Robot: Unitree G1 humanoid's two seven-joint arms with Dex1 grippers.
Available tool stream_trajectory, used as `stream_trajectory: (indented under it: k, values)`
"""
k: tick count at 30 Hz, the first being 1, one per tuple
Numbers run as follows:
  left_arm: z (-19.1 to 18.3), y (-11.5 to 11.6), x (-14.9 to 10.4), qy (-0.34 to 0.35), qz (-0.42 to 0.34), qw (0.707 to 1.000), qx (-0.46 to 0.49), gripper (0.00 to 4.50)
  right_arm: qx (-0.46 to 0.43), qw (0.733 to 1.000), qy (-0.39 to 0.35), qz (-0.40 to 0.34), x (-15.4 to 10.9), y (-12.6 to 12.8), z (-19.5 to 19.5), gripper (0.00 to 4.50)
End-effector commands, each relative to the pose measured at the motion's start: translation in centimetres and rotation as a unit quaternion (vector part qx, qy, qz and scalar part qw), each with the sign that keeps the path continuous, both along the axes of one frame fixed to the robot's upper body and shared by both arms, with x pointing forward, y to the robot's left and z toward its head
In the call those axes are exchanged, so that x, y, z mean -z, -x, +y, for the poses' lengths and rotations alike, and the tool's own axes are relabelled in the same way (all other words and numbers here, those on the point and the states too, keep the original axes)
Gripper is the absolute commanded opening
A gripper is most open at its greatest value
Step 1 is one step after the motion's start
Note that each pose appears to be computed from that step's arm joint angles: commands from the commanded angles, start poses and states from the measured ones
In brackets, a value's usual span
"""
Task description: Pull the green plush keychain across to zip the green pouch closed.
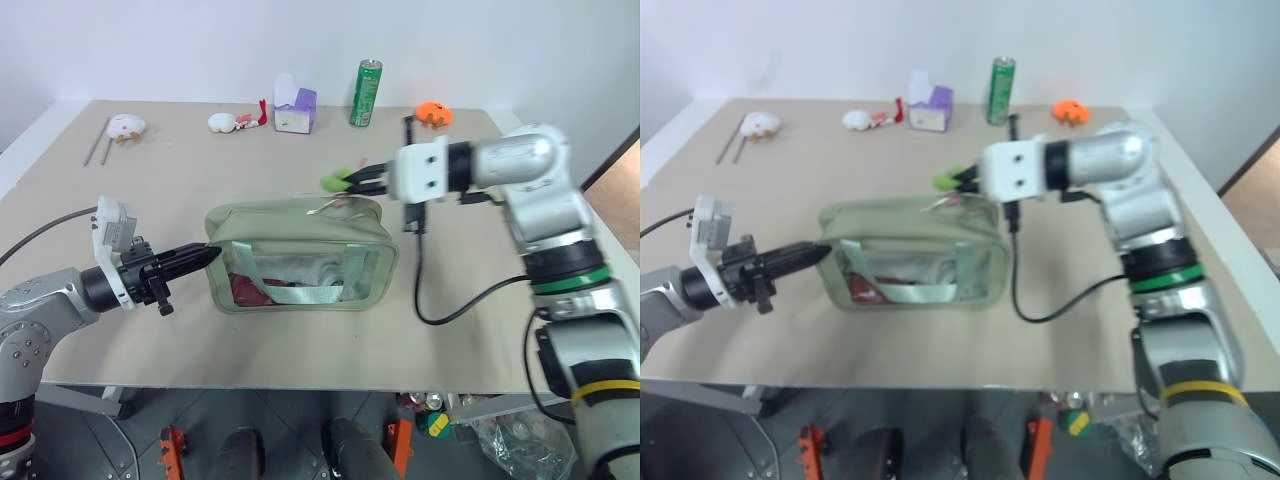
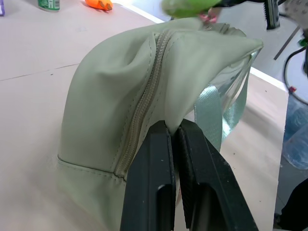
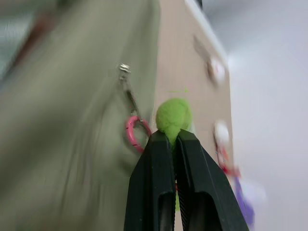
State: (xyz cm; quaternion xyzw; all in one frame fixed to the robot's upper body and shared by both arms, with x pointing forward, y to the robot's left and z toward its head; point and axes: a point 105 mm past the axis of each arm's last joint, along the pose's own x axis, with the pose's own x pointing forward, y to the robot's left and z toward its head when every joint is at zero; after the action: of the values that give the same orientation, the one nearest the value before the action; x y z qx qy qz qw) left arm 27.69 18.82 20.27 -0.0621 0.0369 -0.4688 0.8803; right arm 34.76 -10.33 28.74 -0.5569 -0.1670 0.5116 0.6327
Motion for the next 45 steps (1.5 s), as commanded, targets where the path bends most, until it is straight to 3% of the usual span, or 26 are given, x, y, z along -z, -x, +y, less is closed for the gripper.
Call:
stream_trajectory:
  k: [1,5,10,16,19,26,30,34,35,36,40,43,45]
  values:
    - [-0.4,0.3,-0.2,-0.003,-0.006,1.000,0.012,0.00,0.045,0.998,0.043,-0.028,-0.2,0.4,-3.1,0.01]
    - [-0.4,0.1,-0.2,-0.003,-0.005,1.000,0.016,0.00,0.094,0.984,0.148,-0.042,2.3,0.6,-6.7,0.01]
    - [-0.6,0.0,-0.2,-0.003,-0.003,1.000,0.024,0.00,0.107,0.957,0.269,-0.015,7.9,1.6,-10.6,0.01]
    - [-0.9,-0.2,-0.1,0.000,0.000,0.999,0.035,0.00,0.069,0.961,0.267,0.021,13.6,2.8,-9.7,0.01]
    - [-1.0,-0.3,-0.2,-0.001,0.001,0.999,0.038,0.00,0.058,0.968,0.243,0.010,15.0,2.4,-8.2,0.01]
    - [-1.0,-0.5,-0.4,-0.001,0.002,0.999,0.040,0.00,0.054,0.977,0.207,0.009,15.3,1.8,-6.7,0.01]
    - [-1.0,-0.5,-0.4,0.002,0.000,0.999,0.035,0.00,0.087,0.985,0.142,0.055,13.5,1.5,-7.0,0.01]
    - [-0.8,-0.7,-0.4,0.001,-0.005,1.000,0.023,0.00,0.134,0.975,0.006,0.178,10.3,1.9,-7.3,1.13]
    - [-0.7,-0.8,-0.6,0.008,-0.006,1.000,0.018,0.77,0.140,0.970,-0.022,0.198,9.5,2.0,-7.5,1.56]
    - [-0.6,-0.9,-0.8,0.016,-0.007,1.000,0.015,0.94,0.150,0.965,-0.044,0.210,8.8,2.0,-7.8,1.81]
    - [-0.5,-0.7,-1.7,0.041,-0.009,0.999,0.021,2.36,0.188,0.939,-0.118,0.261,7.7,1.9,-9.5,3.24]
    - [-0.1,-0.7,-1.7,0.023,-0.017,1.000,0.004,3.38,0.208,0.901,-0.165,0.343,8.0,2.9,-10.9,4.26]
    - [0.2,-0.5,-1.8,0.009,-0.022,1.000,-0.009,3.97,0.210,0.878,-0.190,0.385,8.0,3.7,-11.7,4.27]
